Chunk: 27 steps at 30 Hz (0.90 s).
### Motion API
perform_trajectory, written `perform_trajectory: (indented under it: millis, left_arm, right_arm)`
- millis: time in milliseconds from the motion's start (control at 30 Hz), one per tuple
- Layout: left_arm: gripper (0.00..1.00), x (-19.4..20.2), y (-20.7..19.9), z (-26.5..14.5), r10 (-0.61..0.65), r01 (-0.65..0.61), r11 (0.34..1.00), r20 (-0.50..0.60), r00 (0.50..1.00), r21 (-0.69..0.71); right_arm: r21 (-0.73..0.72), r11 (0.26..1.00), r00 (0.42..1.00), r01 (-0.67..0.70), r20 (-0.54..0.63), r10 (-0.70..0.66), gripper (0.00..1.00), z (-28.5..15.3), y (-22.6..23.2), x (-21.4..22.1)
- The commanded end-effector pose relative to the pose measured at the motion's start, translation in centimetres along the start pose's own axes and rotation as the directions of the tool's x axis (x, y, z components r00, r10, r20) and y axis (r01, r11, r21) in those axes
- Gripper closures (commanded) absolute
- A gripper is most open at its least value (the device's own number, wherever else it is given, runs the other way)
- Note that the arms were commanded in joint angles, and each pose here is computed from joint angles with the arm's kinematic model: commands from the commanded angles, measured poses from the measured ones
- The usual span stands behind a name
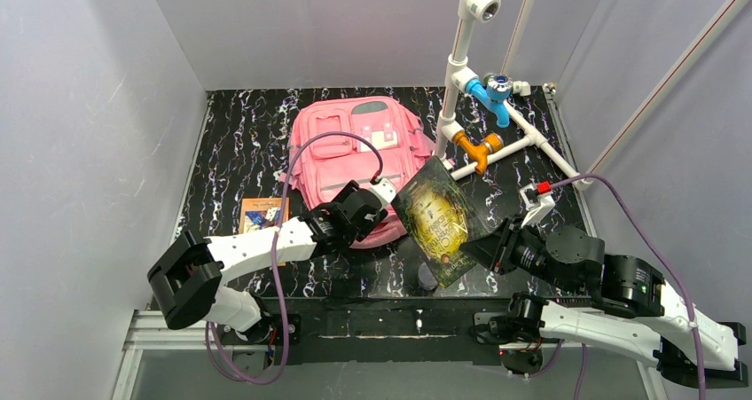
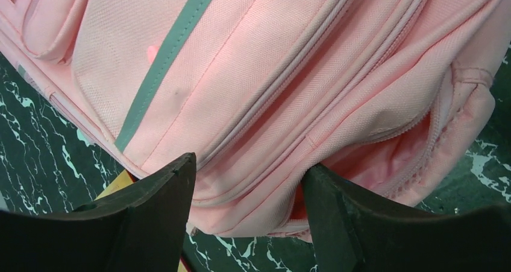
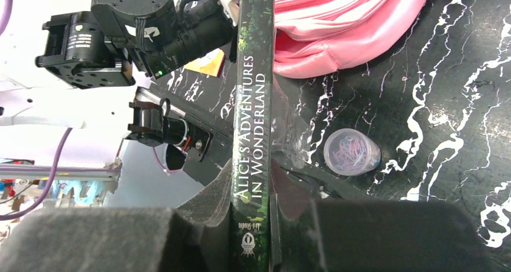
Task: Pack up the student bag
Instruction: Place the book in the student bag.
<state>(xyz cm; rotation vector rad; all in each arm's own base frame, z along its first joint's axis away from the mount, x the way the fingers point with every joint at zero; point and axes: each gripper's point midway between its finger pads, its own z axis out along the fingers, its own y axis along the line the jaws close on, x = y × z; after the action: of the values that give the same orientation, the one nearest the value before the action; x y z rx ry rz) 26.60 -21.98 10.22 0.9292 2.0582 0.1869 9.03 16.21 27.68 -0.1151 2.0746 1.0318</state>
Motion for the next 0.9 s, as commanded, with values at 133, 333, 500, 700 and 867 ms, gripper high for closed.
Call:
perform_trajectory:
  millis: [133,333,500,700,867]
  left_arm:
    - [0.71,-1.5,1.3,1.5,-0.034,0.035,0.994,0.009,0.999,-0.106]
    - [1.0,-3.4,4.4,-1.4,-0.1,0.117,0.975,0.095,0.99,-0.191]
    - [1.0,-5.8,10.3,-6.7,-0.281,0.357,0.868,0.252,0.926,-0.346]
    - [1.0,-8.3,10.9,-10.1,-0.409,0.495,0.846,0.357,0.84,-0.197]
    - [1.0,-9.5,10.9,-11.5,-0.474,0.55,0.827,0.382,0.794,-0.118]
  right_arm:
    - [-0.156,0.983,0.986,-0.1,0.116,0.119,0.99,-1.1,3.6,-3.5]
    - [-0.13,0.984,0.985,-0.122,0.107,0.136,0.99,-1.6,2.6,-3.0]
    - [-0.126,0.982,0.985,-0.137,0.084,0.148,0.99,-1.1,2.4,-2.2]
    - [-0.258,0.942,0.977,-0.213,-0.031,0.212,0.99,2.2,5.8,0.6]
    - [-0.321,0.874,0.931,-0.364,-0.095,0.353,0.99,5.4,7.6,2.2]
